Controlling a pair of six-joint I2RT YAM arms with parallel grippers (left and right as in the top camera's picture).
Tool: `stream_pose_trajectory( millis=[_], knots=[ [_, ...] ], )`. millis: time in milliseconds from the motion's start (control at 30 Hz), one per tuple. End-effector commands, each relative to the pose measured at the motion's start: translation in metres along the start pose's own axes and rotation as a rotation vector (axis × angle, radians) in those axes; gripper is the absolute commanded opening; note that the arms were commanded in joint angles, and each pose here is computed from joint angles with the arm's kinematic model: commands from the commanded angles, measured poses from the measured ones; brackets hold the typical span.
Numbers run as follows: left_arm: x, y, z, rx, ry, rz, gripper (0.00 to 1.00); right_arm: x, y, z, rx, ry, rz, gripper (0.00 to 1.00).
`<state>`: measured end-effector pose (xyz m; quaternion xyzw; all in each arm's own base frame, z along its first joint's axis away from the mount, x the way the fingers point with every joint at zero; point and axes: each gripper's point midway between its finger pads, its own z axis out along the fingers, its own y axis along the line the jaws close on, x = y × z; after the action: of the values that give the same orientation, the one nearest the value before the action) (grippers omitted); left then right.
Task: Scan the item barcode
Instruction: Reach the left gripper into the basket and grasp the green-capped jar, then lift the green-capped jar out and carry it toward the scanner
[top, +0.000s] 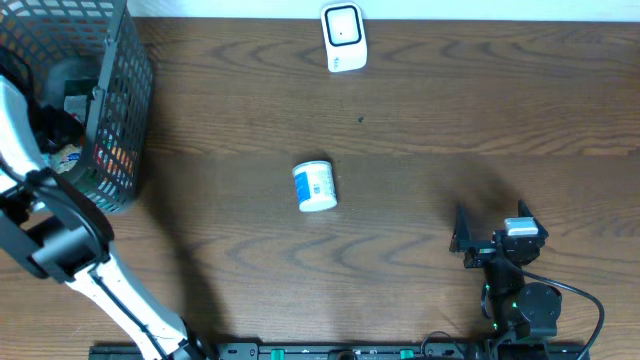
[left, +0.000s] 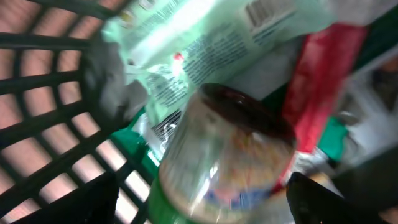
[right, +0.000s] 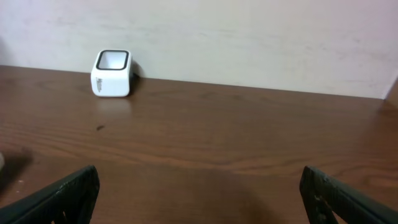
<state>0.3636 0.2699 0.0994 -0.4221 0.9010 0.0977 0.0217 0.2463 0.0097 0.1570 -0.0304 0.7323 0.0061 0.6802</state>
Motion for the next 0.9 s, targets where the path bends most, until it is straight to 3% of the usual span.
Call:
stream_pose_trajectory(
  millis=[0,133,300,600,867],
  knots=[
    [0.010,-0.002,0.037,-0.032,0.093,0.057,0.87,0.000,0.001,0.000,-0.004,-0.001,0.012,0.99],
    [0.014,-0.004,0.055,-0.042,0.131,0.070,0.76,0.000,0.001,0.000,-0.004,-0.001,0.012,0.99],
    [-0.004,-0.003,0.024,-0.017,0.041,0.052,0.59,0.000,0.001,0.000,-0.004,-0.001,0.012,0.99],
    [-0.032,0.009,-0.118,0.095,-0.327,-0.025,0.58,0.000,0.001,0.000,-0.004,-0.001,0.012,0.99],
    [0.007,0.014,-0.276,0.280,-0.683,-0.079,0.58,0.000,0.001,0.000,-0.005,-0.001,0.012,0.99]
  ],
)
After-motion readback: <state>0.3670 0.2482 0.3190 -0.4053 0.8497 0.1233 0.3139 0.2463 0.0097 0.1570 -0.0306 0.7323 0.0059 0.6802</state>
